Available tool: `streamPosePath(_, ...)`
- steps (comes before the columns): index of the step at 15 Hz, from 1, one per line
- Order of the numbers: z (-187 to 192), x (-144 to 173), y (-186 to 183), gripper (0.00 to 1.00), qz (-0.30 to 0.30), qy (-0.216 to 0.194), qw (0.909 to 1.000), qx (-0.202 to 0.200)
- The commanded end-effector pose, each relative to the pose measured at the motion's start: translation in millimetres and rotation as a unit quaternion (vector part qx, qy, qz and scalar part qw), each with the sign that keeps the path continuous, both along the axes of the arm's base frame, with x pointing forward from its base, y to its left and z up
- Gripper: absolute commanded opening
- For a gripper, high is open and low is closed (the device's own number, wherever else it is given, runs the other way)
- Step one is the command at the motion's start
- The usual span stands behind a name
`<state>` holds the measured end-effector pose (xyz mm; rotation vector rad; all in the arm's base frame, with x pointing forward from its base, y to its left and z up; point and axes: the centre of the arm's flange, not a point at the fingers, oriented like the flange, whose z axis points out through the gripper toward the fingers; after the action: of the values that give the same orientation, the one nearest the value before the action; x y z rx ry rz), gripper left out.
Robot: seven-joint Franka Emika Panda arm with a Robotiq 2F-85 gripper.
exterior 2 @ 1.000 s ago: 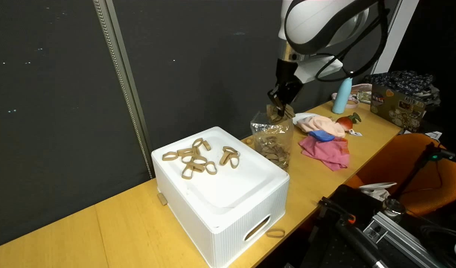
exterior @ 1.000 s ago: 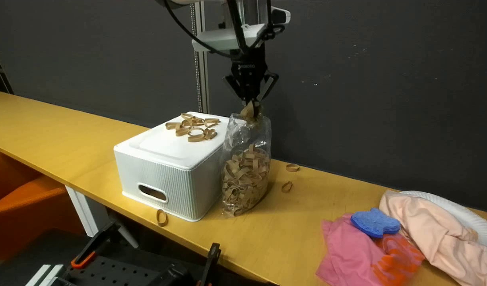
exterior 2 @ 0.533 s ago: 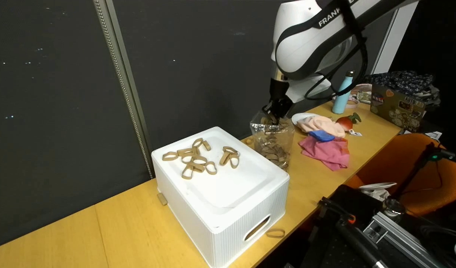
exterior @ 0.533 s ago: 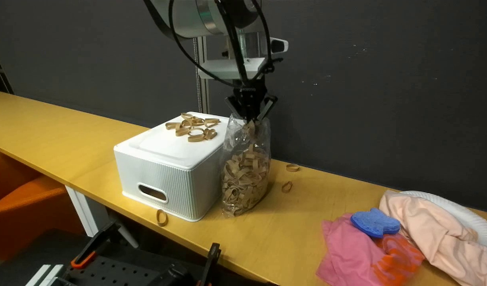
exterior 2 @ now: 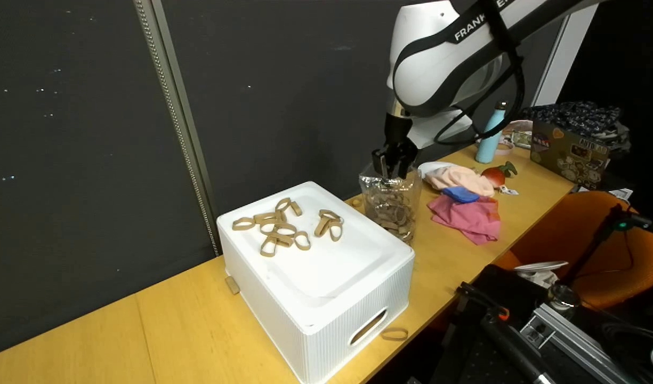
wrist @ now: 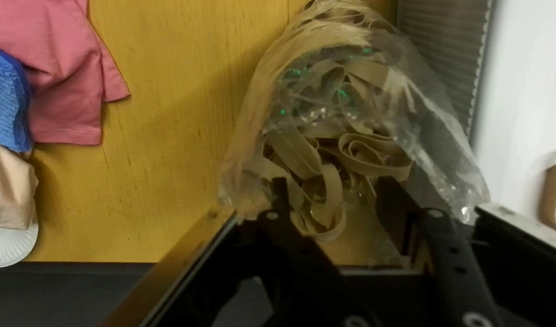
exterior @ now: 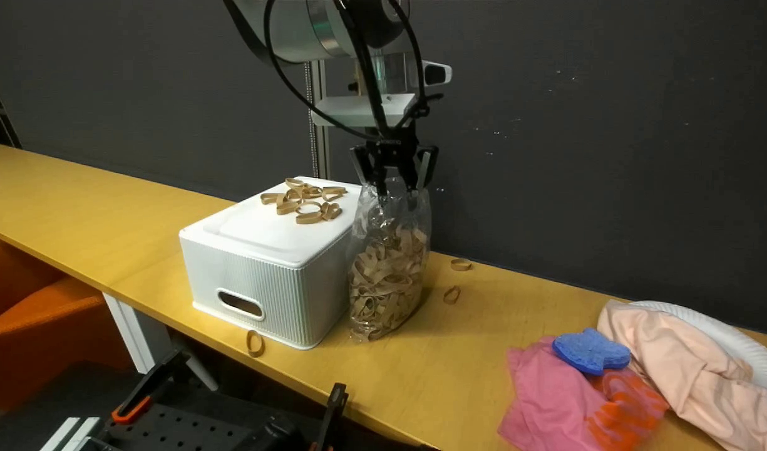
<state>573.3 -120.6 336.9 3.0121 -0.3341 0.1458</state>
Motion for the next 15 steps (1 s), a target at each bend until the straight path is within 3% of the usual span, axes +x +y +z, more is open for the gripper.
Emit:
streamPosePath(1,17.6,-7.6,0.5,0.86,-0.009,-0.018,0.9998,0.001)
streamPosePath(3,35.2,-7.6,1.0,0.99,-0.009,-0.026,0.9996,-0.003)
streamPosePath(4,47.3,-6.8,3.1,1.0,-0.008,-0.031,0.9995,-0.006)
streamPosePath(9,106.9,19.3,32.8,1.0,0.022,-0.074,0.997,-0.011)
streamPosePath(15,110.3,93.8,124.4,1.0,0.11,-0.097,0.9891,0.013)
